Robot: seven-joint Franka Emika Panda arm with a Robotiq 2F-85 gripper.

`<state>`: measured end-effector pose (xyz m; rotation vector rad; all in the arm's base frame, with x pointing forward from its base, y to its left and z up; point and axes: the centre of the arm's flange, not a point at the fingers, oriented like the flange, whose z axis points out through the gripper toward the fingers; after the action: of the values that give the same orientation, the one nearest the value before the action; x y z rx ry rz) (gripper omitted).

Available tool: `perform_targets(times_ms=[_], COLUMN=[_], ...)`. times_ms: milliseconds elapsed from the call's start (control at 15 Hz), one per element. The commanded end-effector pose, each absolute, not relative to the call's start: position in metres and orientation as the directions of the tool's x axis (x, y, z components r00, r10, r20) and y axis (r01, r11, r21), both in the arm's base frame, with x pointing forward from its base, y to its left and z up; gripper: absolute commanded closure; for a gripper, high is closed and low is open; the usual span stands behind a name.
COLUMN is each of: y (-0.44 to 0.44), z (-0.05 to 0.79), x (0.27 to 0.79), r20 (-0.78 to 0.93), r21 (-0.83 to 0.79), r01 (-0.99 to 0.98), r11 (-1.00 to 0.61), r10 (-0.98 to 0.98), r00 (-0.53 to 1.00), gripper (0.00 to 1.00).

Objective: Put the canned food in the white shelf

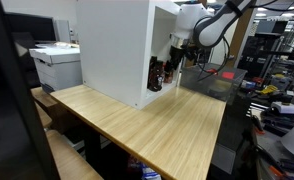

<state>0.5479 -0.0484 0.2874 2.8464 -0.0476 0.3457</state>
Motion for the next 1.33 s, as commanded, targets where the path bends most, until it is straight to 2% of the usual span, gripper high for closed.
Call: perform_targets(times_ms=[0,1267], y=[-0.037,-0.040], z=[0.299,0.296], x=[0.535,0.545], r20=[0.215,0.215], r21=[0.278,0.276], r01=[-0.025,-0.055], r11=[-0.960,-0.960], r10=[0.037,0.005], r00=[0.976,0.977], gripper=[0.00,0.00])
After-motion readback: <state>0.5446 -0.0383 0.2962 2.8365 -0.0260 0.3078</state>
